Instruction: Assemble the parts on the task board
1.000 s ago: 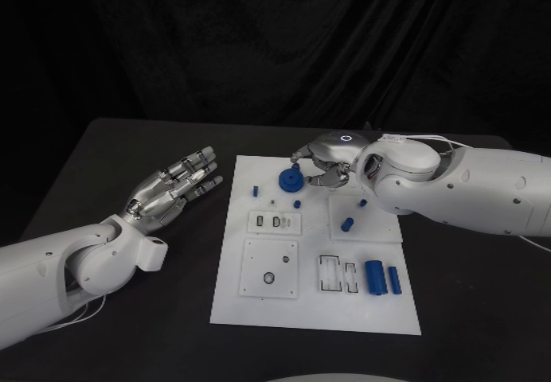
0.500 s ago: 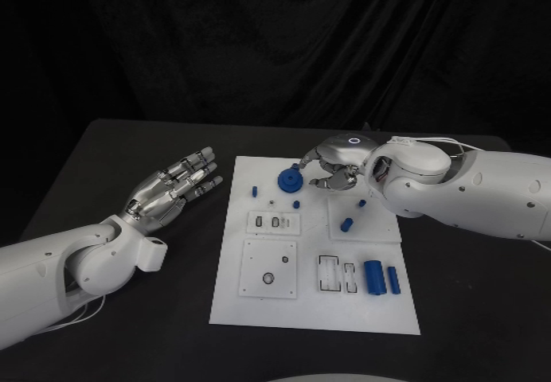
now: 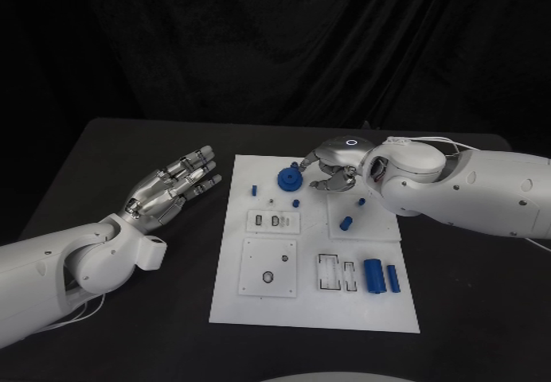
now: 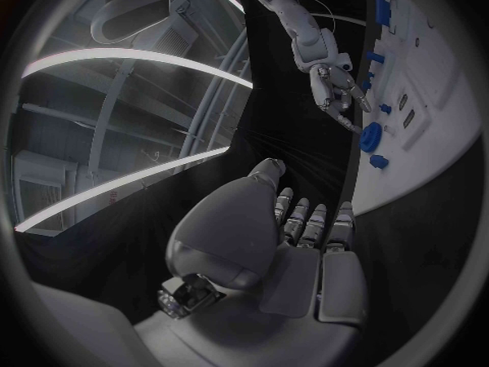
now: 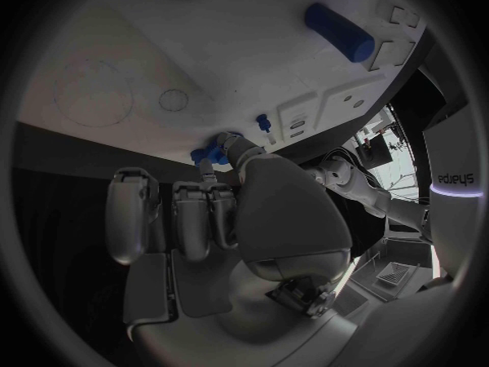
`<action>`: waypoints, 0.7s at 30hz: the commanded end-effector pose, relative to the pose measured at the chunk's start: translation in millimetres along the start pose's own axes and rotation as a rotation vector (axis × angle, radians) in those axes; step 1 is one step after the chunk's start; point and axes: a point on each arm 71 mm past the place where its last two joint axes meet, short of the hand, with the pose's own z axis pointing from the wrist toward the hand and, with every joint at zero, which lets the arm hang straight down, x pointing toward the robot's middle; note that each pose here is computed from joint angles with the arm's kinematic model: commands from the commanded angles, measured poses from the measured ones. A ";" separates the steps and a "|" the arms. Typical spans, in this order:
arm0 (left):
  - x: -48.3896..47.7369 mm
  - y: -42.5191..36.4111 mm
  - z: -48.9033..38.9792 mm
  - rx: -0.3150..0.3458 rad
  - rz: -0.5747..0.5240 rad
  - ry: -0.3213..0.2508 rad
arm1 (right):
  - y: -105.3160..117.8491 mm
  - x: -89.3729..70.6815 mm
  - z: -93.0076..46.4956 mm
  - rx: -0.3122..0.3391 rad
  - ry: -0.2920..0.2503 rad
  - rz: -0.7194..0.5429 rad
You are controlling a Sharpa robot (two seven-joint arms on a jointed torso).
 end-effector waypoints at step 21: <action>1.2 -2.4 1.4 0.053 -0.015 0.015 | 6.3 13.0 3.7 -0.018 0.048 -0.001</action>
